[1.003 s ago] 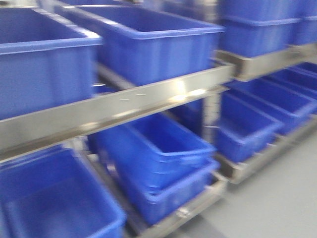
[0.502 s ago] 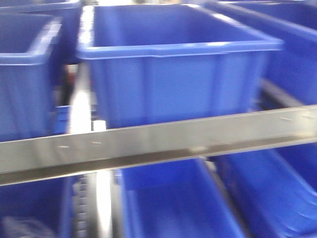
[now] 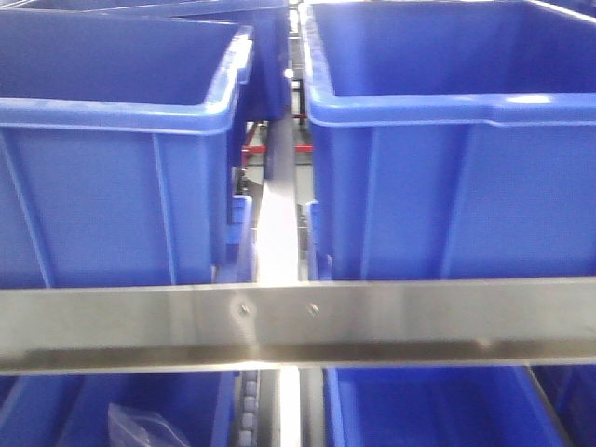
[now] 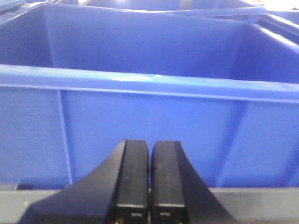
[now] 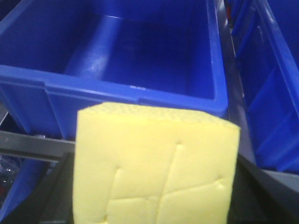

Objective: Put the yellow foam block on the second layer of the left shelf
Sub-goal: 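Turn the base to face the blue bins on the shelf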

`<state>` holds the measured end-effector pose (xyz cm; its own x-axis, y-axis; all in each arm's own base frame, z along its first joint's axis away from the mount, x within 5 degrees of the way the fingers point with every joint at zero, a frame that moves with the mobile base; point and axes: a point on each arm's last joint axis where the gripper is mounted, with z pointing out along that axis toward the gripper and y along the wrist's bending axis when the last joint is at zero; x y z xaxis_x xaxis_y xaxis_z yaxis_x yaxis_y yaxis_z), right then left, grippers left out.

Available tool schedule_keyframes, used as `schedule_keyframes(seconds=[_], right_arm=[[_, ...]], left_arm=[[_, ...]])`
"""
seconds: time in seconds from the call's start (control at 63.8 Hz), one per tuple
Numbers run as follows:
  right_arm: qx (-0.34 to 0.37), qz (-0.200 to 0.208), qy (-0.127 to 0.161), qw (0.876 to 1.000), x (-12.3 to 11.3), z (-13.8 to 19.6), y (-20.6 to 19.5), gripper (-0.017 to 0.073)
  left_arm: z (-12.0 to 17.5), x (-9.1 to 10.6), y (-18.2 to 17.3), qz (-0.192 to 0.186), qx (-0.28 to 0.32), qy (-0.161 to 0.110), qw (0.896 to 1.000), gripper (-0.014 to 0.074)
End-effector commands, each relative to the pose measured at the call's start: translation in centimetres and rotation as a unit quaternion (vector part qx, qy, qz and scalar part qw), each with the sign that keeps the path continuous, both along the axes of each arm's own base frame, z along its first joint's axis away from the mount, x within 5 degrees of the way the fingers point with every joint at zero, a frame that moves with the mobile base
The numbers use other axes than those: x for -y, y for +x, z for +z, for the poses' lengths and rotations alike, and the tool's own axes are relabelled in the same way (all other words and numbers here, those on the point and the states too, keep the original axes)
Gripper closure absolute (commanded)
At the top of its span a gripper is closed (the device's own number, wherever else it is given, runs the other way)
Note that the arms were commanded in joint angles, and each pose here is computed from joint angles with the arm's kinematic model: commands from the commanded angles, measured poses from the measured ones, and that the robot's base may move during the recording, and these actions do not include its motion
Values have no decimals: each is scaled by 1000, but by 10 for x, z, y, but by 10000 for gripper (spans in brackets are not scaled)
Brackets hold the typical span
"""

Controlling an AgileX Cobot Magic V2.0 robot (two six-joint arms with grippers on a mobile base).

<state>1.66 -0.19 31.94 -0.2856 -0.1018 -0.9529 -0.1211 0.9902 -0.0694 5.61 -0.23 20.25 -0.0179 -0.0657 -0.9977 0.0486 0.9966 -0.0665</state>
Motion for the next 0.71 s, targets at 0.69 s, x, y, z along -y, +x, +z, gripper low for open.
schedule_keyframes(seconds=[0.69], right_arm=[[48,-1,-2,999,0,15,2,225]], left_arm=[[-1,1,0,-5,34,-7,999,457]])
